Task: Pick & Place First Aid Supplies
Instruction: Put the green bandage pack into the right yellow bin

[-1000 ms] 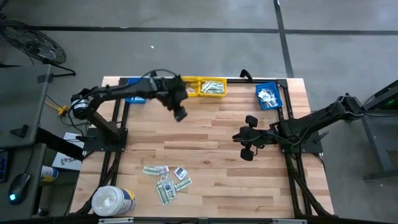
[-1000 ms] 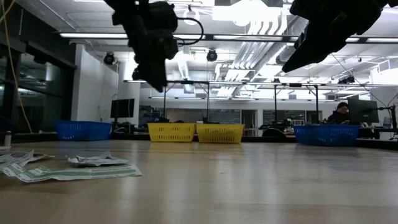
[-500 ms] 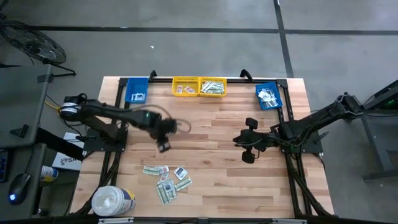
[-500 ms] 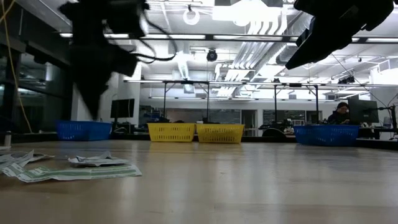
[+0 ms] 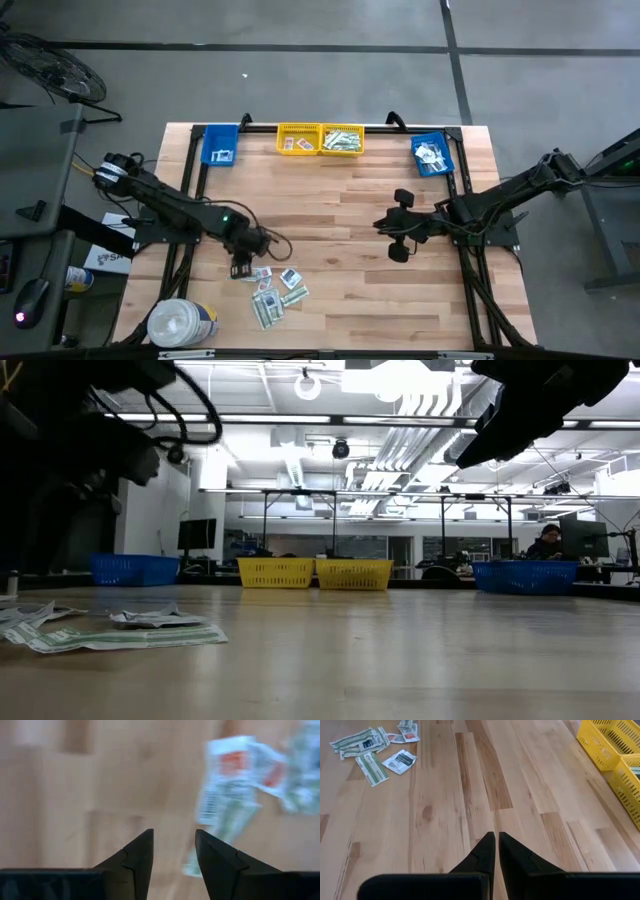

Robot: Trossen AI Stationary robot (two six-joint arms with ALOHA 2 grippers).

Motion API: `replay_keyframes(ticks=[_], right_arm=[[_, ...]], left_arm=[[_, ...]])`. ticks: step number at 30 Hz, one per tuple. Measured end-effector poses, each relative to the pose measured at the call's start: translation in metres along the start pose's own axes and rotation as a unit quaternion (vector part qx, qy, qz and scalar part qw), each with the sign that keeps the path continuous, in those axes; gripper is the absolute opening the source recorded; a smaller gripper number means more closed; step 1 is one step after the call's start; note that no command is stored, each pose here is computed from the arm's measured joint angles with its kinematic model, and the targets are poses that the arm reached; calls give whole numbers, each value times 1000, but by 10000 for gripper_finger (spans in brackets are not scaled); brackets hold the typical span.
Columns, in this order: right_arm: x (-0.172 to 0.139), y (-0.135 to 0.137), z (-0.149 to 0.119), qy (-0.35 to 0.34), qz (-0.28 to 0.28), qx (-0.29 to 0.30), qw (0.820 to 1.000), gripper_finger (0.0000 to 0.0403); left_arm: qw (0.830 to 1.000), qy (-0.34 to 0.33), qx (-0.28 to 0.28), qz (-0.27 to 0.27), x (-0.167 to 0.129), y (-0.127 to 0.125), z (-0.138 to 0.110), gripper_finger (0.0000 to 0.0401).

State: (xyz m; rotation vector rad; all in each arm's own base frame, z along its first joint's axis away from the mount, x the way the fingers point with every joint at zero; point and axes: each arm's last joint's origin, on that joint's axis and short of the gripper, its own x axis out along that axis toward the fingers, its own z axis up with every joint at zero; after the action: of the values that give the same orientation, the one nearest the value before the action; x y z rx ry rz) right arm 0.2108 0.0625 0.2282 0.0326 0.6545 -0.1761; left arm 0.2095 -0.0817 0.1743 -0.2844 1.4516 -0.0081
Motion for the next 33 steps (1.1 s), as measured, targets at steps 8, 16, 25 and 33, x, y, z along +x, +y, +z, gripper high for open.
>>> replay_keyframes(ticks=[8,16,25,33], right_arm=[[0,0,1,-3,1,1,1000,16],[0,0,1,-3,2,3,1000,16],[0,1,1,-6,6,5,1000,16],[0,1,2,-6,13,6,1000,16]], left_arm=[[983,-37,177,-15,2,-19,-3,144],[960,-74,271,-1,1,-23,1,144],[951,-102,292,-12,2,-28,7,144],[953,-65,293,-38,18,-30,9,144]])
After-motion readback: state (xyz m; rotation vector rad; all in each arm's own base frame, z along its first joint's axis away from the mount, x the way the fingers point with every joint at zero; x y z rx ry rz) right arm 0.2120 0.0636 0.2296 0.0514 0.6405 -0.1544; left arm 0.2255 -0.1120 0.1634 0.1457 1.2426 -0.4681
